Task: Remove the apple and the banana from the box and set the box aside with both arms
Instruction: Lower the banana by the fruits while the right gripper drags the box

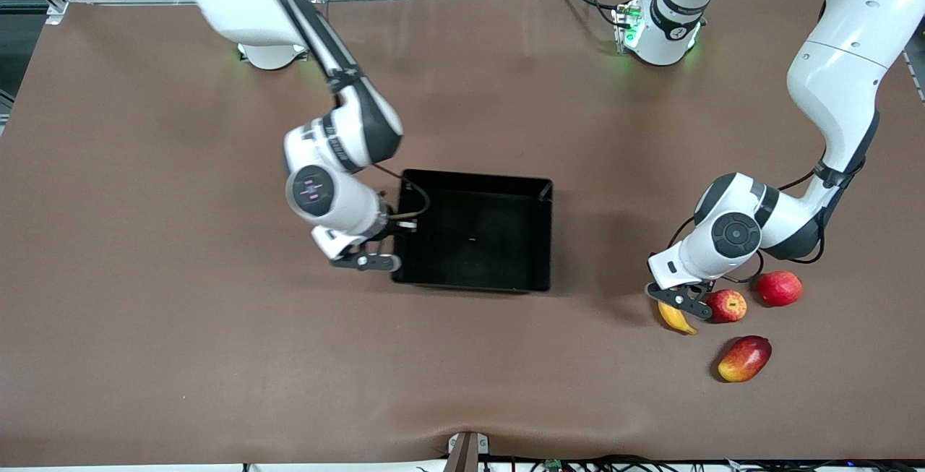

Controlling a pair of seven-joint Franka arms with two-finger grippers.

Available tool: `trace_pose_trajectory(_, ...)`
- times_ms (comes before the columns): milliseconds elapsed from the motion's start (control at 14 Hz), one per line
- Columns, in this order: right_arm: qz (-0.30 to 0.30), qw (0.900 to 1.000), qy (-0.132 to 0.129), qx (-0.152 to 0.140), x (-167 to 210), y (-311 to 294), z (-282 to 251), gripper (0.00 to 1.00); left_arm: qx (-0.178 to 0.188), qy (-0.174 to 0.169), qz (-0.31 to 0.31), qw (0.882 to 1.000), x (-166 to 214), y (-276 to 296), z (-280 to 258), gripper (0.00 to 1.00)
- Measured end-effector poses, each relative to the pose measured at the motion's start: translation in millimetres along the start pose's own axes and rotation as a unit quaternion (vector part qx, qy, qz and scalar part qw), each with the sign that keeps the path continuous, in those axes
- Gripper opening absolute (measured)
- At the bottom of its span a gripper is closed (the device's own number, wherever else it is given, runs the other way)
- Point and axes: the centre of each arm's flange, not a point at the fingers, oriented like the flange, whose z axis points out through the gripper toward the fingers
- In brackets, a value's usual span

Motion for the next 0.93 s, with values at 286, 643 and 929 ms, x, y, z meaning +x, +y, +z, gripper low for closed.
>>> trace_pose_trajectory(286, -0.019, 0.999, -0.025, 0.011, 16.5, 76.2, -69.0, 0.06, 0.003, 0.008, -0.018, 1.000, 0.9, -7.8, -5.2, 0.72)
trace_pose_trajectory(643, 0.012, 1.000, -0.027, 0.000, 32.0, 192.2, -126.5, 0.06, -0.002, 0.050, -0.108, 0.993, 5.5, -16.0, -87.6, 1.00)
trace_pose_trajectory(929, 0.017, 0.999, -0.033, -0.017, 33.7, 265.7, -129.0, 0.06, -0.004, 0.037, -0.176, 0.984, -3.0, 0.0, -171.8, 1.00)
